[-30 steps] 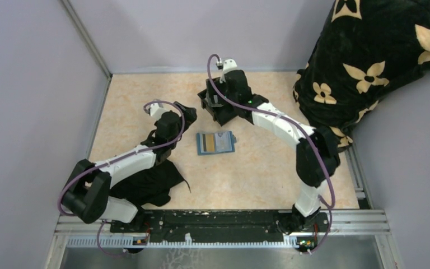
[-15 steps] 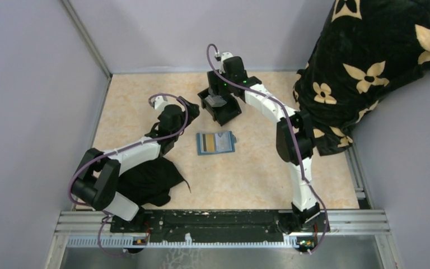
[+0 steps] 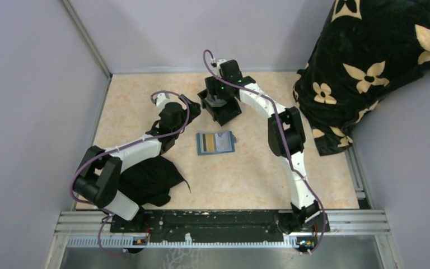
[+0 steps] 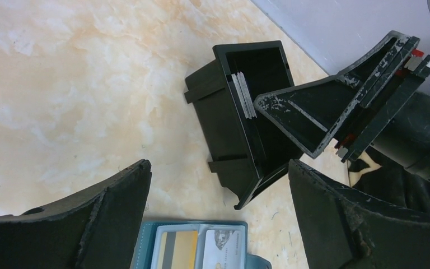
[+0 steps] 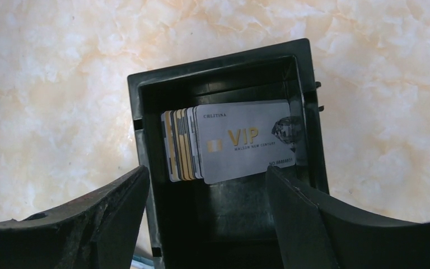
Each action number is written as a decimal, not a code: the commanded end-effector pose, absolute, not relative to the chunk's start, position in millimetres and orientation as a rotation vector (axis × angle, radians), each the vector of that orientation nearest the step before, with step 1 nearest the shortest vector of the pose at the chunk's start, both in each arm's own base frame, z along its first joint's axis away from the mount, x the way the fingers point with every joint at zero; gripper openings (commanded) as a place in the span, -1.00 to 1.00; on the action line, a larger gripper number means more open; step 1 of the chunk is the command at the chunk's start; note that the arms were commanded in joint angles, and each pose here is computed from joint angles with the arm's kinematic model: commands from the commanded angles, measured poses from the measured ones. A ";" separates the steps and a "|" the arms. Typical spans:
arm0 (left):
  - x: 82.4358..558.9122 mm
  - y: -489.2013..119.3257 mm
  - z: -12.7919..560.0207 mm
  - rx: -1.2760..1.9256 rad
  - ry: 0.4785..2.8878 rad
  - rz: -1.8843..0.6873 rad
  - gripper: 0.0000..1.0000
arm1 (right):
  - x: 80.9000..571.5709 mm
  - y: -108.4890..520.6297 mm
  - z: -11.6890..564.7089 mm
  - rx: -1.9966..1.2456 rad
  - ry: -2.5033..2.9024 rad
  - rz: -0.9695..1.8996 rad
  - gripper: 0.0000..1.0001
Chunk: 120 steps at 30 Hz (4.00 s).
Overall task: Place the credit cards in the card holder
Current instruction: Pick up the credit card from the storage box.
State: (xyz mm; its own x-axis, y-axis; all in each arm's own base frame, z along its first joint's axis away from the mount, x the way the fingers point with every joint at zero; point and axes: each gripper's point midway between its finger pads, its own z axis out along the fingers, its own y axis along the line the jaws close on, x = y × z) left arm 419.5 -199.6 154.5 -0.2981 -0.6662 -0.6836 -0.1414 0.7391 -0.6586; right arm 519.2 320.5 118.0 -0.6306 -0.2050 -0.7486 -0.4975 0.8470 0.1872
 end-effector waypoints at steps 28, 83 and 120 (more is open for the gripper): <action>437.3 -201.5 156.0 -0.616 1.799 -0.614 0.92 | 551.3 330.4 103.9 -0.498 2.254 0.632 0.16; 434.0 -205.9 141.0 -0.637 1.855 -0.630 0.90 | 519.7 353.4 144.0 -0.536 2.220 0.824 -0.30; 434.1 -208.7 143.3 -0.636 1.852 -0.654 0.91 | 526.4 328.7 156.0 -0.519 2.235 0.611 -0.67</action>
